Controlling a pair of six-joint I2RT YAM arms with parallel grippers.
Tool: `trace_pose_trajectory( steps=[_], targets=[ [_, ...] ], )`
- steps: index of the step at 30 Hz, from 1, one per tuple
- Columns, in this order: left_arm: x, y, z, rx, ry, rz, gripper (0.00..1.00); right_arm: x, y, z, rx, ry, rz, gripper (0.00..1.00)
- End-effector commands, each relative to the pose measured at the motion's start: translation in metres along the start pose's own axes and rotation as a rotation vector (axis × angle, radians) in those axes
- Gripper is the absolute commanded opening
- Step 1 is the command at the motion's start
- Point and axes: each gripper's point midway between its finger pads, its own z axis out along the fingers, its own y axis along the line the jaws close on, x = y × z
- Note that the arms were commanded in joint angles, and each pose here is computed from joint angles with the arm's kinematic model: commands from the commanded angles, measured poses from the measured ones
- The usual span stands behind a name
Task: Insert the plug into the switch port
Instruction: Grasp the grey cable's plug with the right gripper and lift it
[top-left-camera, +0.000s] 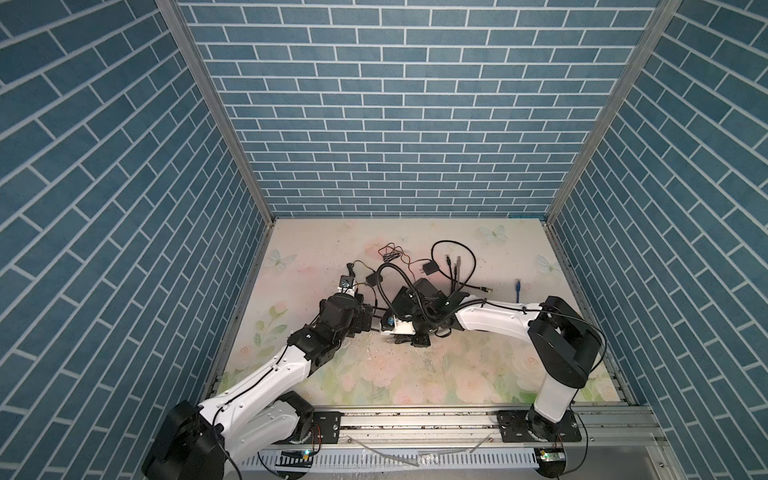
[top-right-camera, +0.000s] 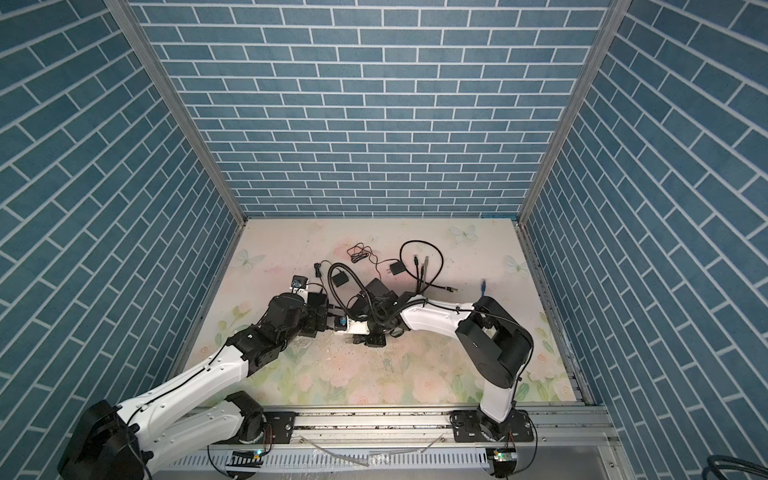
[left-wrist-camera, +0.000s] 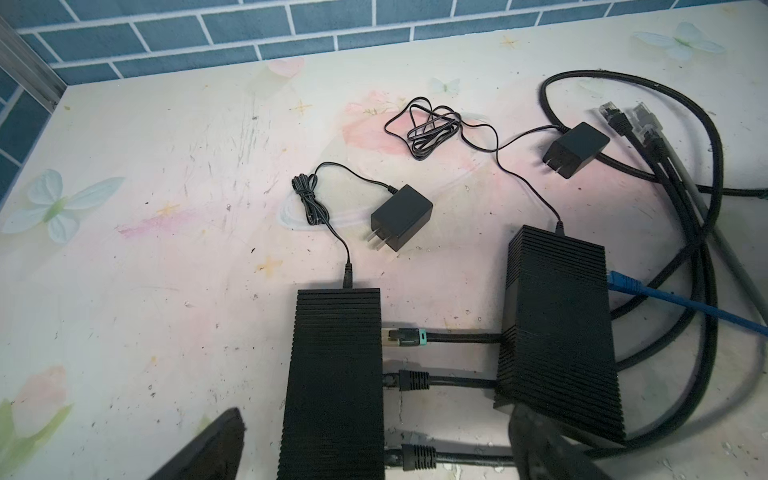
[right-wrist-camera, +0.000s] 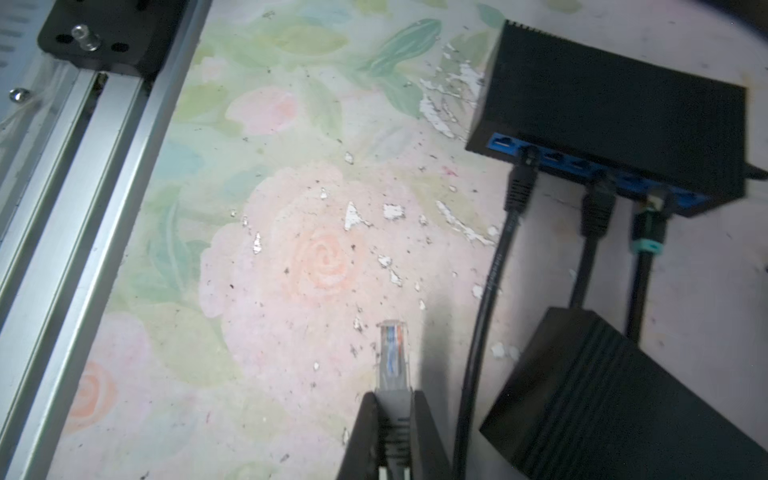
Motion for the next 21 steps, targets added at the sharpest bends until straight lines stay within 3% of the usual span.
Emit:
trace_pose_trajectory(
  steps=[1,12,21],
  targets=[
    [-0.009,-0.01,0.002,0.047,-0.006,0.038,1.0,0.022,-0.011,-0.013,0.086,0.028,0.148,0.0],
    [0.013,-0.074,0.032,0.192,0.146,0.176,0.99,0.078,-0.051,-0.053,0.329,0.079,0.48,0.0],
    [0.019,-0.12,0.049,0.203,0.192,0.344,1.0,0.101,-0.066,-0.06,0.446,0.102,0.604,0.0]
  ],
)
